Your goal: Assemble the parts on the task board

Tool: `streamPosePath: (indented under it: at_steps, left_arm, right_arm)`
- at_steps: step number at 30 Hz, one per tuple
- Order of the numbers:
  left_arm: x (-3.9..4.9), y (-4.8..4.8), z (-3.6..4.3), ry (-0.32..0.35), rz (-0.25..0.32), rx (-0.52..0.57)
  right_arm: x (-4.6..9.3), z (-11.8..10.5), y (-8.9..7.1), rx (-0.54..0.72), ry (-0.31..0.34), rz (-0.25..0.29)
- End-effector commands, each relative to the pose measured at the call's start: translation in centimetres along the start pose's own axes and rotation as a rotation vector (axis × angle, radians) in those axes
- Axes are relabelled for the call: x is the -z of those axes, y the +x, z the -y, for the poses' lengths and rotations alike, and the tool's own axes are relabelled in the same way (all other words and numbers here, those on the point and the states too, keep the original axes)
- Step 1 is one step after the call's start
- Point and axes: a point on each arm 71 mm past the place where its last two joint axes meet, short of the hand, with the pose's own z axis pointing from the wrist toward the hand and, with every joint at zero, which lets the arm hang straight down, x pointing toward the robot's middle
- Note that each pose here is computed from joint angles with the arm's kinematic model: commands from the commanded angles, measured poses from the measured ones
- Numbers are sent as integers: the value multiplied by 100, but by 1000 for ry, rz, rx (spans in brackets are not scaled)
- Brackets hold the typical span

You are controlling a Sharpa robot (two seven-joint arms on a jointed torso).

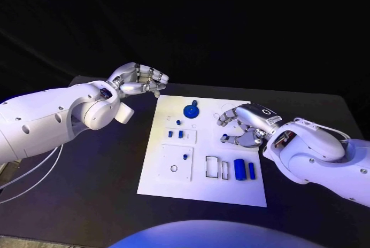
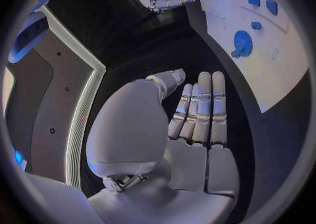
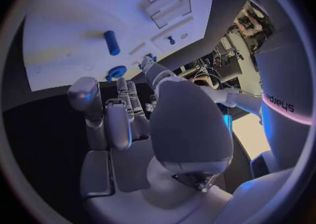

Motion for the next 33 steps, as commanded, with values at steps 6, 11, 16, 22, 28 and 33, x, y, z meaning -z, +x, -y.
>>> streamPosePath:
  at_steps: [6,11,16,22,28,33]
  left_arm:
    - [-5,28,4,6,-19,12]
    - [-4,29,2,5,-20,12]
    - [-1,25,0,4,-20,12]
    - [1,21,-2,3,-19,11]
    - [3,19,-2,3,-19,11]
    - [4,20,-2,3,-19,12]
  right_arm:
    - [16,208,73,-20,64,-157]
    - [-4,226,119,-9,67,-177]
    - [-38,213,185,0,61,-184]
    - [-71,197,225,-3,58,-170]
    - [-95,185,241,-4,59,-163]
    - [-110,175,248,-3,58,-157]
